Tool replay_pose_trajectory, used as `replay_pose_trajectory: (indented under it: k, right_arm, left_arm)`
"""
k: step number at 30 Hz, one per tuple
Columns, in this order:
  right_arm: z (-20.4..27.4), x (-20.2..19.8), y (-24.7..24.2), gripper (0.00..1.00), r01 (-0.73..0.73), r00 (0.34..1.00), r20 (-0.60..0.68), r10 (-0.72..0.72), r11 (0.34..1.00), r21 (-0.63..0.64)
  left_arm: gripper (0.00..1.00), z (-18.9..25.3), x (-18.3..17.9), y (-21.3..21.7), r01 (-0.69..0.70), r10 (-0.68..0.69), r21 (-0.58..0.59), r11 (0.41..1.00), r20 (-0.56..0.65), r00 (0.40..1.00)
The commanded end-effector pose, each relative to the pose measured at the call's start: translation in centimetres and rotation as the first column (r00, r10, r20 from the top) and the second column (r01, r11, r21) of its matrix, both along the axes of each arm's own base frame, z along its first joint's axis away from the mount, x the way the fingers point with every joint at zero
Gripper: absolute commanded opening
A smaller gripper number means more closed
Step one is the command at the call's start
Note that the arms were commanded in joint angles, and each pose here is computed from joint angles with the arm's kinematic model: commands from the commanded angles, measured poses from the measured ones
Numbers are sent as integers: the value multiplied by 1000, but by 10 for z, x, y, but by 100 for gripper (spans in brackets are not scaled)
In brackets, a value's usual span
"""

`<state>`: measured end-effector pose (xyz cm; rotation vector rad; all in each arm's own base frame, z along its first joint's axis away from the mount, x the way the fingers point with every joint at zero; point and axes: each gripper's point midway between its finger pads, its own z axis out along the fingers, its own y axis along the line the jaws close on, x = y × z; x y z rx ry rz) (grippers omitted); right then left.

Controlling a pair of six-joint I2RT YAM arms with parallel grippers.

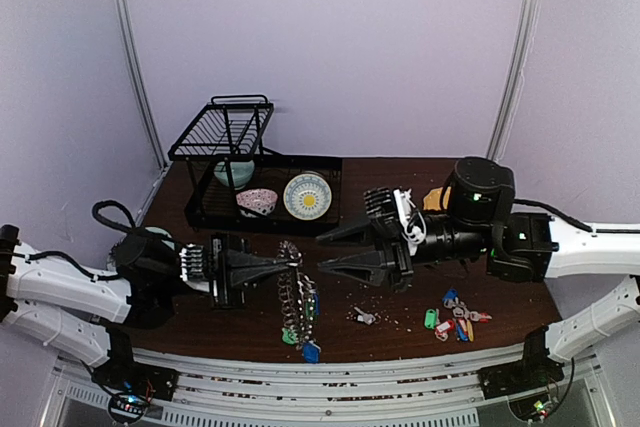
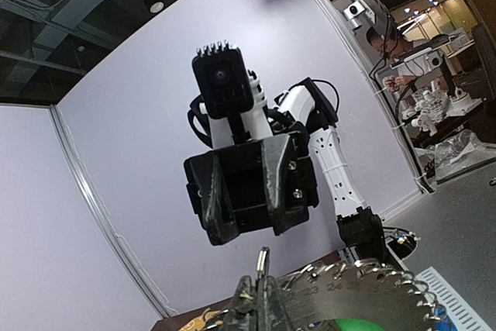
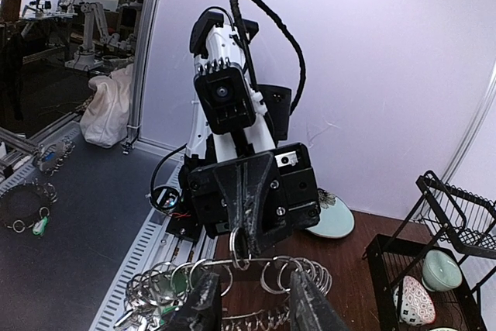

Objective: Put the keys on the keyring

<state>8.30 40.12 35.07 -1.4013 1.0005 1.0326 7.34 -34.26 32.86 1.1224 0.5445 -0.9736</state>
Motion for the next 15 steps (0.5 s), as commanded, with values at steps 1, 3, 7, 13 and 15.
replay_pose_trajectory:
  k: [1,3,7,13,15]
  right_arm:
    - [6,-4,7,31,-26,999,36,25,999,34]
    - [6,-2,8,30,-17,999,40,16,999,29]
    - [1,2,9,29,13,998,57,-13,1000,-2]
    - [-11,21,13,26,120,989,91,-113,989,-83]
    - [-16,29,12,26,163,982,118,-149,979,-120]
  left_arm:
    - [0,38,-3,3,15,-8,-130,991,47,999]
    - [0,35,0,0,-1,6,-109,994,43,999]
    - [0,36,13,-5,-82,83,-57,995,16,996]
    - [0,24,35,-13,-200,204,113,973,-22,979]
    - [0,23,42,-12,-237,246,162,958,-39,968]
